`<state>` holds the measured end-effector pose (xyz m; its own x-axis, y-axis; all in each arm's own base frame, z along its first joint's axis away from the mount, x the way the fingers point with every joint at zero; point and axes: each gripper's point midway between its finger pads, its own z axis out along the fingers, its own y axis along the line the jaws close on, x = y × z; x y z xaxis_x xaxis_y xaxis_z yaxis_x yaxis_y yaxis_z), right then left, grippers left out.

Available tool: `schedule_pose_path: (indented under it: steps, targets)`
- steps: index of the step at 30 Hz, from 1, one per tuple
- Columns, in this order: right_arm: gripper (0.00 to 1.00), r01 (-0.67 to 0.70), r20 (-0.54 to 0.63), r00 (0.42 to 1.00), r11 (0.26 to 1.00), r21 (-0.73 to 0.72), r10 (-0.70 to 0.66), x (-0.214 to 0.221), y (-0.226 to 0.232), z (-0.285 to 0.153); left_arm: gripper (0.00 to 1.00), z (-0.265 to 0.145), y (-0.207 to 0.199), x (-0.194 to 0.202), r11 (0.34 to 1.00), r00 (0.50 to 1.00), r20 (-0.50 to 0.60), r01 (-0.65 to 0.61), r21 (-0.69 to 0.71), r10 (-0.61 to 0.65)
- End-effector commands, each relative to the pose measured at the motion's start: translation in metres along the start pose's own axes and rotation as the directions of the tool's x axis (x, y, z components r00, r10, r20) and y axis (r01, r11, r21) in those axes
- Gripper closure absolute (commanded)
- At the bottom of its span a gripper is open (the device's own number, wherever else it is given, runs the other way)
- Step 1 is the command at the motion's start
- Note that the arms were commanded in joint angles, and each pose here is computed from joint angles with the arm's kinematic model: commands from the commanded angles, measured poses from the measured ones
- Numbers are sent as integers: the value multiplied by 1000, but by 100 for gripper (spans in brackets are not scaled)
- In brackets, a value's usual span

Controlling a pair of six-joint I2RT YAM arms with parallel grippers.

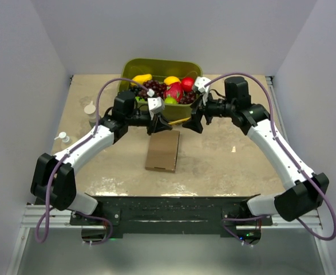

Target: Unpack the express box

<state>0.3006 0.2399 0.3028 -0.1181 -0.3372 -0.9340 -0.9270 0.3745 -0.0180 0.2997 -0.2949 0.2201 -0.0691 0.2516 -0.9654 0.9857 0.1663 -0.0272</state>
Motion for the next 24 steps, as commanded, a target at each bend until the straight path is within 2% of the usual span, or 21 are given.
schedule_pose_path:
  steps: [1, 7, 11, 12, 15, 17, 18, 20, 22, 23, 24]
  targets:
    - [4, -18, 50, 999, 999, -43, 20, -15, 4, 4, 100, -8, -22, -71, 992, 978, 196, 43, 120, -67]
    - [9, -12, 46, 999, 999, -48, 15, -18, 3, 4, 100, -6, -22, -72, 985, 976, 208, 36, 171, -72]
    - [27, -33, 23, 999, 992, -122, 36, -10, 14, 6, 100, -8, -20, -76, 981, 969, 225, 55, 187, -97]
    - [37, -46, 17, 999, 989, -138, 49, -7, 16, 8, 100, -8, -20, -76, 980, 970, 225, 54, 190, -97]
    - [56, -72, 23, 997, 980, -186, 77, -7, 24, 9, 100, -7, -20, -76, 978, 969, 223, 60, 199, -105]
    - [63, -80, 23, 996, 977, -199, 86, -8, 26, 10, 100, -6, -20, -72, 976, 970, 217, 69, 205, -114]
    - [71, -72, 29, 996, 977, -199, 79, -11, 26, 8, 100, -5, -18, -72, 977, 970, 215, 74, 202, -118]
    - [82, -43, 31, 998, 977, -209, 51, -14, 25, 8, 100, -3, -17, -69, 977, 971, 209, 72, 201, -115]
    - [93, -40, 4, 999, 974, -223, 42, -15, 26, 6, 82, -3, -12, -69, 982, 973, 205, 65, 180, -102]
    - [96, 1, -4, 1000, 974, -226, -2, -12, 24, 6, 67, -1, -10, -66, 985, 977, 194, 56, 162, -87]
    - [98, -2, -39, 999, 973, -230, -7, -8, 26, 3, 63, -1, -9, -65, 987, 979, 190, 40, 156, -70]
